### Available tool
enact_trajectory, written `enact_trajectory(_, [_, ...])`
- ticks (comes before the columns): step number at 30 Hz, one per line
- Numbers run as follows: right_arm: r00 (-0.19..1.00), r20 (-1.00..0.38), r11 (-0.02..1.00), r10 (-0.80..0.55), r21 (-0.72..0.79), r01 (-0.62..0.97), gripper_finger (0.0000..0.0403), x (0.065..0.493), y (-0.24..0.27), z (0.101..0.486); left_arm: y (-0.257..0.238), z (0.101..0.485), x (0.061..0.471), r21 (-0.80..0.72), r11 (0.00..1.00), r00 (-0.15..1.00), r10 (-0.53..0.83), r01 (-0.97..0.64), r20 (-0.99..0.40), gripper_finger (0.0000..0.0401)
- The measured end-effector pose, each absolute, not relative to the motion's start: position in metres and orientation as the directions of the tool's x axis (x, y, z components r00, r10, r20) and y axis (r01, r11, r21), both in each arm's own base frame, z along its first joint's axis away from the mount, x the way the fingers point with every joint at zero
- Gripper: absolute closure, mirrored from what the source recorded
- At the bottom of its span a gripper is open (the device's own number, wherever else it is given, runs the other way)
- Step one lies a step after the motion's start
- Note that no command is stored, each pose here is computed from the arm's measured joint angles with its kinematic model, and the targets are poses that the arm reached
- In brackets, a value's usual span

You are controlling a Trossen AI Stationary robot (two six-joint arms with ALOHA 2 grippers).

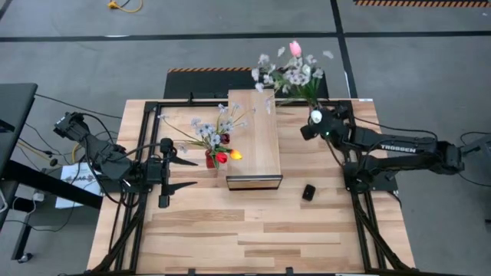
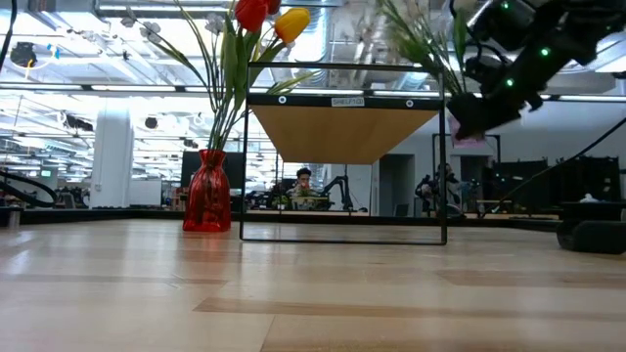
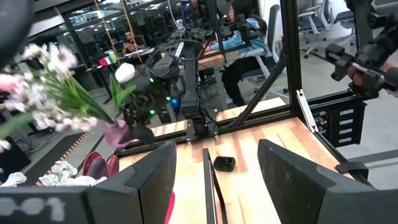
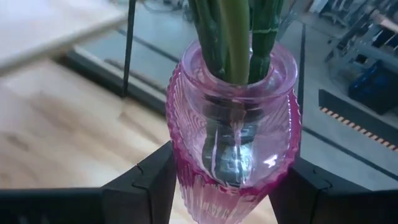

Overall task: Pick and place flowers into a vace then onto a shelf
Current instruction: Put the purple flower vase with flowers on the shelf

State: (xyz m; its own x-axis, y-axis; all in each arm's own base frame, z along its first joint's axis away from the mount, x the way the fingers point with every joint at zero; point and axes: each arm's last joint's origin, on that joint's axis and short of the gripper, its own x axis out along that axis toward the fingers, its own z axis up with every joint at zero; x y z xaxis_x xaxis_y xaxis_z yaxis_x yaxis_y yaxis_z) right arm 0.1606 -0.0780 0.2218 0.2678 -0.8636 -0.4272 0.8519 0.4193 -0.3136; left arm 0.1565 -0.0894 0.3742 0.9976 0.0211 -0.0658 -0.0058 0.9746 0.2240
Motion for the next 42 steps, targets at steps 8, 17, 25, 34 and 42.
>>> enact_trajectory(8, [0.434, -0.3, 0.502, -0.85, -0.209, 0.839, 0.0211, 0.171, -0.098, 0.268, -0.089, 0.374, 0.157, 0.224, 0.975, 0.998, 0.021, -0.006, -0.066, 0.0184])
enact_trajectory(17, [0.761, -0.216, 0.786, -0.612, -0.063, 0.615, 0.0211, 0.172, -0.137, 0.293, -0.09, 0.374, 0.157, 0.217, 0.976, 0.998, 0.007, 0.007, -0.066, 0.0184])
enact_trajectory(25, [0.859, -0.3, 0.903, -0.414, -0.015, 0.43, 0.0211, 0.197, -0.188, 0.291, -0.09, 0.374, 0.157, 0.206, 0.978, 0.998, -0.007, 0.021, -0.066, 0.0184])
enact_trajectory(34, [0.877, -0.393, 0.959, -0.278, -0.052, 0.28, 0.0211, 0.247, -0.214, 0.293, -0.09, 0.374, 0.157, 0.179, 0.984, 0.998, -0.007, 0.019, -0.066, 0.0184])
enact_trajectory(42, [0.868, -0.432, 0.966, -0.245, -0.031, 0.258, 0.0211, 0.273, -0.227, 0.282, -0.09, 0.374, 0.157, 0.169, 0.985, 0.998, -0.008, 0.019, -0.066, 0.0184])
